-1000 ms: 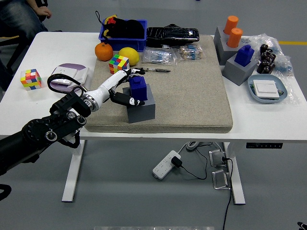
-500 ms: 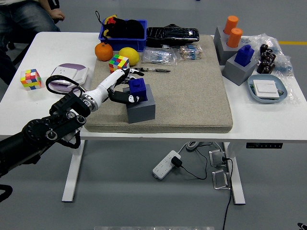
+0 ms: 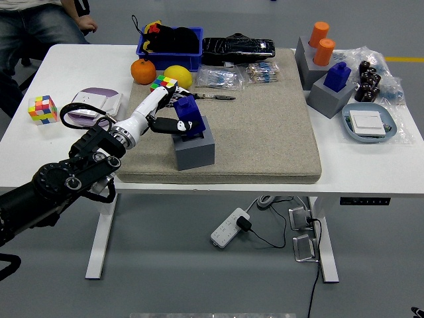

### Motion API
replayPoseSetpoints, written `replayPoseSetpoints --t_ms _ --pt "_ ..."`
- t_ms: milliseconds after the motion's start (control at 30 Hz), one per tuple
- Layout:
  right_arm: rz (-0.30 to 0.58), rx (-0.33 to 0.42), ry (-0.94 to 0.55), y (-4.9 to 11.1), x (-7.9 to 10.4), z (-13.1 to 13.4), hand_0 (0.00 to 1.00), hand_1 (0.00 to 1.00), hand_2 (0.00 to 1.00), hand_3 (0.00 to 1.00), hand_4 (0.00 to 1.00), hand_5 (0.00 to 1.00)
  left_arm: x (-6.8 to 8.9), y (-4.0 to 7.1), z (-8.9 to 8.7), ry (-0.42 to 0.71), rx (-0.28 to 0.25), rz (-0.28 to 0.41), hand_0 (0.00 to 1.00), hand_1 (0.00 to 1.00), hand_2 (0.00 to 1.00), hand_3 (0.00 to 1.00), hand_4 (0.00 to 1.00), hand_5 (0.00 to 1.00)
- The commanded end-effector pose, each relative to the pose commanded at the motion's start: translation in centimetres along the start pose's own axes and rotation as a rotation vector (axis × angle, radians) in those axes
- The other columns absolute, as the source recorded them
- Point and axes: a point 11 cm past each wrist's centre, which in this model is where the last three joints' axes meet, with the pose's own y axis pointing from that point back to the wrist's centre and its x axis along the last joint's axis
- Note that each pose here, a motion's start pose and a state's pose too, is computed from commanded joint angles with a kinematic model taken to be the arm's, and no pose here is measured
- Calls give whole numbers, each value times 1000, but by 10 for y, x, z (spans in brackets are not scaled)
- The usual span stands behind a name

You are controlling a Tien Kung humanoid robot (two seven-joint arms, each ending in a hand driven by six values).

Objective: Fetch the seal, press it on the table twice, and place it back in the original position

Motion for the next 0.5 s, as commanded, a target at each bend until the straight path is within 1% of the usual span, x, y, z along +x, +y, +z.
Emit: replayPoseSetpoints --t_ms 200,267,333,367,400,467,500 --pt "-1 2 -3 0 -1 0 803 705 674 674 719 497 15 0 6 3 -21 27 632 465 425 587 680 2" --pt "0 2 -4 0 0 0 803 705 674 674 719 497 27 1 8 -9 -27 46 632 465 425 587 680 2" --pt "1 3 -3 0 0 0 803 705 674 674 719 497 42 3 6 -27 -21 73 632 465 425 587 680 2" --pt "2 3 -4 0 0 0 803 705 674 674 719 497 47 4 5 -35 -18 81 632 465 425 587 680 2" --pt "2 3 -4 0 0 0 802 705 673 676 719 496 53 5 3 -46 -13 92 632 466 424 587 678 2" --pt "3 3 -5 0 1 0 802 705 673 676 719 496 71 9 -6 -67 13 126 632 466 424 587 678 2" --pt "3 3 -6 0 1 0 802 705 673 676 719 496 75 11 -10 -76 23 135 632 466 424 587 678 2"
